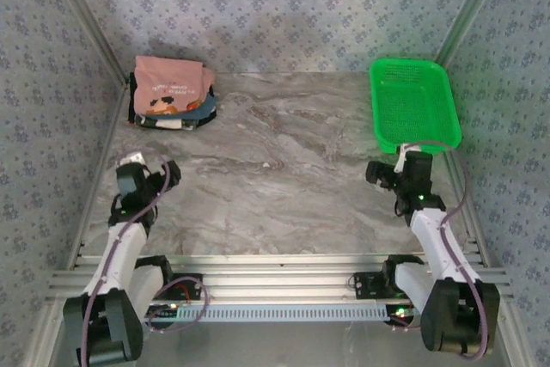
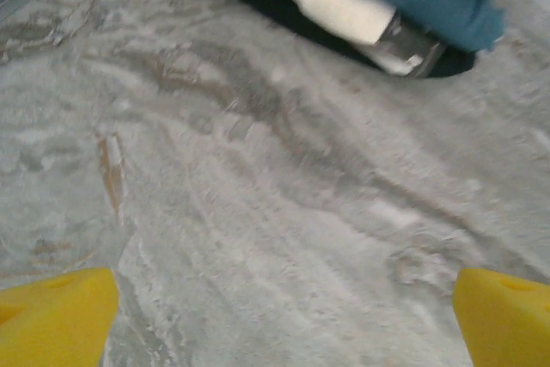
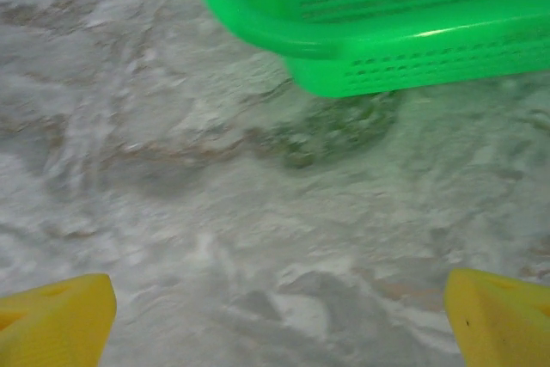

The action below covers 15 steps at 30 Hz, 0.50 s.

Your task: Fold and stack the t-shirts

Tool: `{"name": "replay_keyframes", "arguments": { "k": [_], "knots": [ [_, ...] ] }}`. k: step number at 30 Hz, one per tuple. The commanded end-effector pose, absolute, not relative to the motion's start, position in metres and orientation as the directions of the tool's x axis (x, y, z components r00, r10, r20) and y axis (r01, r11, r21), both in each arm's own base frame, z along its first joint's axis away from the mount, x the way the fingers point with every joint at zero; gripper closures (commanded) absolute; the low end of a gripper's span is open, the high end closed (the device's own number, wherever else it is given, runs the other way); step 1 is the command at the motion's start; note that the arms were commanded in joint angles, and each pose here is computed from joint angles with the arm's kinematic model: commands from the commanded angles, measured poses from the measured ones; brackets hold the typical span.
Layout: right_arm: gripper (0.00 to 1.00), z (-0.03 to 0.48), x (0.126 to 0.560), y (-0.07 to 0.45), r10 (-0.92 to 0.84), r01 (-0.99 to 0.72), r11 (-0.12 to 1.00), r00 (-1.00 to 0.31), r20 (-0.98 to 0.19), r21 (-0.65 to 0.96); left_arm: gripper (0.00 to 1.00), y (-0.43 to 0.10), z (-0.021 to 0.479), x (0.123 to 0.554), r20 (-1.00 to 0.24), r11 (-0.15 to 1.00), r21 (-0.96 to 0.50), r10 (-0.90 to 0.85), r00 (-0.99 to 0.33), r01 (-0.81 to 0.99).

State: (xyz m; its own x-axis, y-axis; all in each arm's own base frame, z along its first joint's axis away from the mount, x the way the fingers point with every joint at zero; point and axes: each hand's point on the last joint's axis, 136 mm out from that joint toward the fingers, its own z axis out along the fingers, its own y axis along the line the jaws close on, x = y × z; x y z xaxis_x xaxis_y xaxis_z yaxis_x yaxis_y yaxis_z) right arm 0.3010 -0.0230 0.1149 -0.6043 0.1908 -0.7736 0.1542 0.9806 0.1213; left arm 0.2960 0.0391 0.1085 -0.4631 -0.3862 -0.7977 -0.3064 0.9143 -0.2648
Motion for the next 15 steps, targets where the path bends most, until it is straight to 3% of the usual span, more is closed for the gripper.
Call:
{"name": "replay_keyframes", "arguments": {
  "k": [1, 9, 15],
  "knots": [
    [0.00, 0.145, 0.325, -0.048, 0.172, 0.196, 0.975, -0.382, -0.908, 0.102, 0.00, 0.059, 0.145, 0.326, -0.919, 0.918, -0.241, -0.320, -0.229, -0.316],
    [0.00, 0.108, 0.356, -0.058, 0.228, 0.232, 0.960, -0.333, -0.915, 0.155, 0.00, 0.043, 0.116, 0.374, -0.944, 0.979, -0.099, -0.149, -0.295, -0.179],
    [0.00, 0.094, 0.389, -0.033, 0.036, 0.134, 0.991, -0.397, -0.917, -0.019, 0.01, 0.024, 0.092, 0.393, -0.933, 0.993, -0.041, -0.076, -0.351, -0.106]
  ]
}}
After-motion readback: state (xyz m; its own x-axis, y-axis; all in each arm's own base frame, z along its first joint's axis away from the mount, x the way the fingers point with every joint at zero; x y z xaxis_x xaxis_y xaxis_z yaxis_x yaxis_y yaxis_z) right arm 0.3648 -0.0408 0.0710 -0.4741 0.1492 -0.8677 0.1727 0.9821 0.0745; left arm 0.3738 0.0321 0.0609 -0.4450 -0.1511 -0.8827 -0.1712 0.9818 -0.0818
